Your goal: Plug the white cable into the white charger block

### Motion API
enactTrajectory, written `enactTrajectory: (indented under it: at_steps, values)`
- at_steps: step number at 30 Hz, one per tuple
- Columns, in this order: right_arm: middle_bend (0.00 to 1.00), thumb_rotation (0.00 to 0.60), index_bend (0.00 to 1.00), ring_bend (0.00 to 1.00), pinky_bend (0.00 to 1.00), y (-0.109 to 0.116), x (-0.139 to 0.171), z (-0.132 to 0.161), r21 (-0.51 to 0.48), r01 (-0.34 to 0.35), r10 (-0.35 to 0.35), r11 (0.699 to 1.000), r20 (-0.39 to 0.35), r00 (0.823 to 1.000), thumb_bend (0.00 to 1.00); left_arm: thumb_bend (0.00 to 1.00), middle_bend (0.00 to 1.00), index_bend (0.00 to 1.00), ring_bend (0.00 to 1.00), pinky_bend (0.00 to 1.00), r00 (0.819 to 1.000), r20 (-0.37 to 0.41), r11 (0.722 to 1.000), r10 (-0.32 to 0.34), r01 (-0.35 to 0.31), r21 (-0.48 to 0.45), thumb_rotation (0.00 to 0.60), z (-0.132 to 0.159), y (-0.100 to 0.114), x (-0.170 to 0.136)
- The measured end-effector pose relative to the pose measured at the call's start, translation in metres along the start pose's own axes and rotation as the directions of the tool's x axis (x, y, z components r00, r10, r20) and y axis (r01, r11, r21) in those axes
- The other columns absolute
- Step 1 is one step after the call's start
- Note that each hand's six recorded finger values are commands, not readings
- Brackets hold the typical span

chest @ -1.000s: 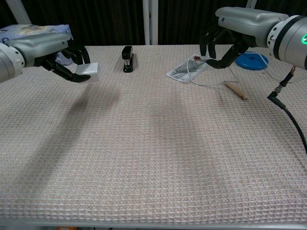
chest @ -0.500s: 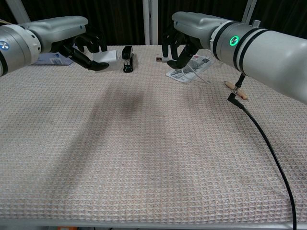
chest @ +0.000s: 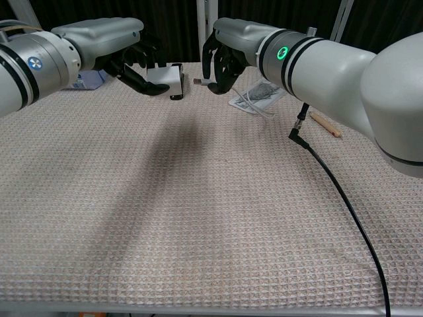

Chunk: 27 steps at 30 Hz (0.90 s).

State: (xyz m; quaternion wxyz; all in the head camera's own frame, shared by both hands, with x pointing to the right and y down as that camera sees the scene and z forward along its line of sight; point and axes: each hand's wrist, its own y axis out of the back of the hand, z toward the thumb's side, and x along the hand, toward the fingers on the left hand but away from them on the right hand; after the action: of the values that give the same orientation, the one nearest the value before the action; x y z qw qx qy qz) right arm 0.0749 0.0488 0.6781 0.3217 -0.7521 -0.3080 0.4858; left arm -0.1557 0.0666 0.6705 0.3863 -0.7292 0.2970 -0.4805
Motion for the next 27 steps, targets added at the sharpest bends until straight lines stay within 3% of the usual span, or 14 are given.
enactTrajectory:
  at_steps: [11, 27]
  values:
    - [0.54, 0.6, 0.61, 0.25, 0.07, -0.001, -0.002, 0.011, 0.004, -0.004, 0.004, 1.0, -0.011, 1.0, 0.33, 0.38, 0.5, 0.5, 0.29, 0.3, 1.0, 0.003, 0.999, -0.001, 0.001, 0.043, 0.431, 0.005, 0.0, 0.0]
    - [0.54, 0.6, 0.61, 0.25, 0.07, -0.006, -0.005, 0.016, 0.009, -0.005, 0.005, 1.0, -0.006, 1.0, 0.33, 0.38, 0.5, 0.5, 0.29, 0.31, 1.0, -0.005, 0.999, -0.019, 0.019, 0.033, 0.428, 0.007, -0.001, 0.001]
